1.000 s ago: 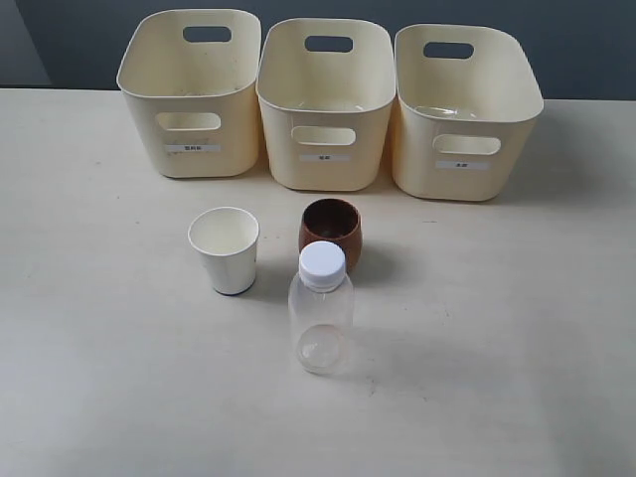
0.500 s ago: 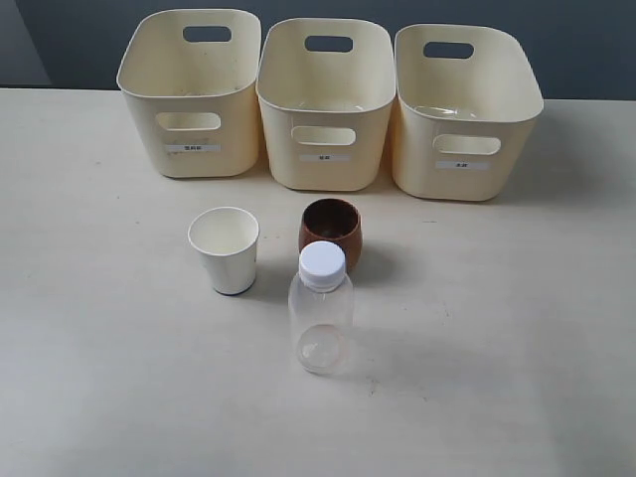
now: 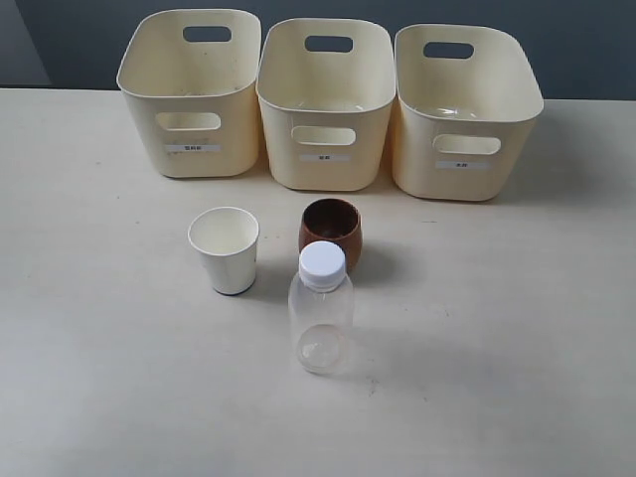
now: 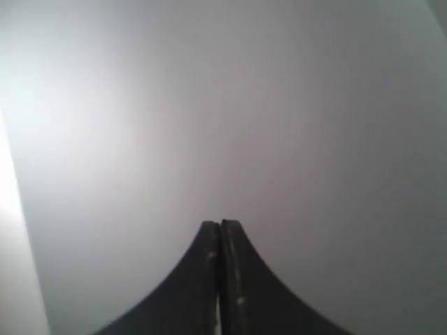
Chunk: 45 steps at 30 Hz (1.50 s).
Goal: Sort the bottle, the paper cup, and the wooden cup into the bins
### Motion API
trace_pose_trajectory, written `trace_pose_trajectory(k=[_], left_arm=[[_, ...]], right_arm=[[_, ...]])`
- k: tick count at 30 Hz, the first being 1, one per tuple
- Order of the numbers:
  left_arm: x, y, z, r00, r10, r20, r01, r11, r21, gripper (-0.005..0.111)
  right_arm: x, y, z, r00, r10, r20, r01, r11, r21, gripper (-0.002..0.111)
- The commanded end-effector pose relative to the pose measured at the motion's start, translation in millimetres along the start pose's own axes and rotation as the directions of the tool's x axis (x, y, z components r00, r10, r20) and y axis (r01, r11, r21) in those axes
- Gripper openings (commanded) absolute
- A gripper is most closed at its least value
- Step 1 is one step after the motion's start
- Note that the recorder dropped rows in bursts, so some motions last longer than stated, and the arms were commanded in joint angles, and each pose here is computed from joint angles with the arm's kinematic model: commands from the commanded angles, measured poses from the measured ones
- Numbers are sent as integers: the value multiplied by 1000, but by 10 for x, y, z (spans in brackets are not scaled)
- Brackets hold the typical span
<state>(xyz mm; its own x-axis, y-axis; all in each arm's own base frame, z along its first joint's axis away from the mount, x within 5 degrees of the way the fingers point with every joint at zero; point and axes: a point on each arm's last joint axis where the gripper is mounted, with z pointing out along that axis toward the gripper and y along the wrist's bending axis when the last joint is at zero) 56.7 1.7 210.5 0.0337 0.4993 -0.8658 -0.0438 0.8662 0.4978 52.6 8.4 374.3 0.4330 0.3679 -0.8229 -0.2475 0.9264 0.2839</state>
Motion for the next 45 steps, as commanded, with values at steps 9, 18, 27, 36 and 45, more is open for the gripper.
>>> trace_pose_trajectory(k=[9, 18, 27, 36, 45], left_arm=[[-3, -1, -4, 1000, -13, 9, 13, 1000, -2, 0], [-3, -1, -4, 1000, -13, 9, 13, 1000, -2, 0], [-3, -1, -4, 1000, -13, 9, 13, 1000, -2, 0], [-3, -1, -4, 1000, -13, 9, 13, 1000, -2, 0], [-3, -1, -4, 1000, -13, 9, 13, 1000, -2, 0]], right_arm=[[350, 234, 1178, 846, -312, -432, 66, 866, -496, -1], [730, 348, 1420, 751, -446, -488, 26, 757, -653, -1], [1097, 892, 1446, 736, -480, -478, -58, 659, -750, -1], [1377, 945, 1490, 692, -504, -516, -71, 664, -744, -1], [1671, 902, 1367, 623, -519, -586, -158, 650, -743, -1]])
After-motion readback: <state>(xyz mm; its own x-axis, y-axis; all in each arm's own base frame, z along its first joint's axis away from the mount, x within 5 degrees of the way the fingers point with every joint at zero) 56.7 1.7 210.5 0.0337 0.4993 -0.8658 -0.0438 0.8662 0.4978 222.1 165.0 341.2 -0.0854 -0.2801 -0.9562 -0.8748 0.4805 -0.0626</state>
